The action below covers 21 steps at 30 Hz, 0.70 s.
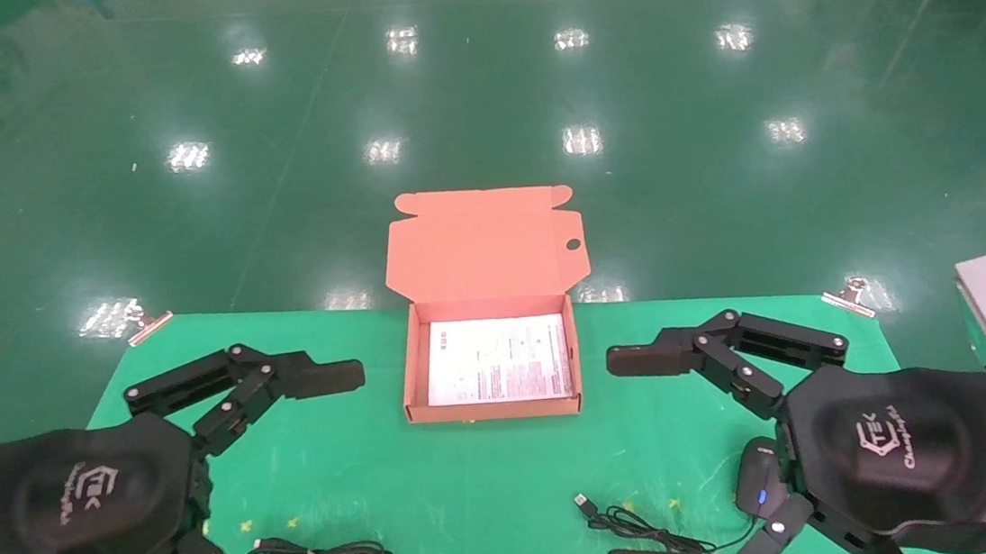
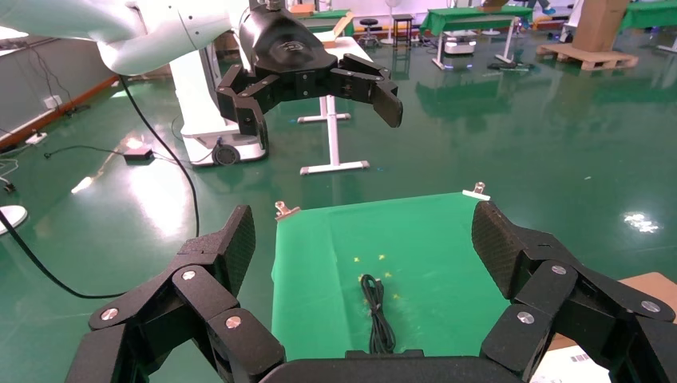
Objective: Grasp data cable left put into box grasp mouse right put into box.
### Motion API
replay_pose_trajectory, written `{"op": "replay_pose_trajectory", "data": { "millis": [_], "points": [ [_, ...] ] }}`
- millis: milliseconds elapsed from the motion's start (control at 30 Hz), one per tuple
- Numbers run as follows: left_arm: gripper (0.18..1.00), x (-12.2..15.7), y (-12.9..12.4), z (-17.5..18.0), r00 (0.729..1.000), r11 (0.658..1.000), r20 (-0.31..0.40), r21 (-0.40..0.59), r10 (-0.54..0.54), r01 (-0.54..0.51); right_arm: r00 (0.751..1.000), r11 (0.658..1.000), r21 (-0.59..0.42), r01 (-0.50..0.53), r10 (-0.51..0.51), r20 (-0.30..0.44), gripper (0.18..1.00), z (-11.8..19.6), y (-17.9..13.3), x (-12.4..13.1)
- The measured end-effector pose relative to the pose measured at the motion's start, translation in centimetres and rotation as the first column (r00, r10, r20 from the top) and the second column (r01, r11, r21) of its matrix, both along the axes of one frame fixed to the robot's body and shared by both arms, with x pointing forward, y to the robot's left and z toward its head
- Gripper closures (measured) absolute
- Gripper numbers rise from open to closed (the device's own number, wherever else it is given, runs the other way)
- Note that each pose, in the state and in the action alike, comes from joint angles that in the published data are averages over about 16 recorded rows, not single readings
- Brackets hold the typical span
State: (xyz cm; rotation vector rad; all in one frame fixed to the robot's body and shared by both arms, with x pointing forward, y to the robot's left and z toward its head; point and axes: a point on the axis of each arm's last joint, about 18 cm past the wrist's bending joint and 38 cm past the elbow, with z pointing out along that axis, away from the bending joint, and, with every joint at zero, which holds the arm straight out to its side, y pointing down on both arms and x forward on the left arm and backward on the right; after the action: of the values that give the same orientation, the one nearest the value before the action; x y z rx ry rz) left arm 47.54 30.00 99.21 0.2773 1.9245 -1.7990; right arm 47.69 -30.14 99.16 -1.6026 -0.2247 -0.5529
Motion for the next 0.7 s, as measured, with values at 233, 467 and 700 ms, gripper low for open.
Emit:
{"op": "replay_pose_trajectory", "data": {
  "millis": [233,467,700],
  "points": [
    [0.183,0.0,0.0,0.0,1.0,1.0,0.0,0.0,-0.001,0.001,1.0,1.0,0.0,0.0,0.0,0.0,0.178,0.0,0.0,0.0],
    [0.183,0.1,0.1,-0.3,1.0,1.0,-0.006,0.016,0.012,-0.012,1.0,1.0,-0.01,0.005,-0.005,0.003,0.178,-0.1,0.0,0.0],
    [0.183,0.7,0.3,-1.0,0.998,0.995,-0.022,0.085,0.059,-0.057,0.999,0.996,-0.081,0.031,-0.029,0.026,0.178,-0.5,-0.1,0.2]
  ]
}}
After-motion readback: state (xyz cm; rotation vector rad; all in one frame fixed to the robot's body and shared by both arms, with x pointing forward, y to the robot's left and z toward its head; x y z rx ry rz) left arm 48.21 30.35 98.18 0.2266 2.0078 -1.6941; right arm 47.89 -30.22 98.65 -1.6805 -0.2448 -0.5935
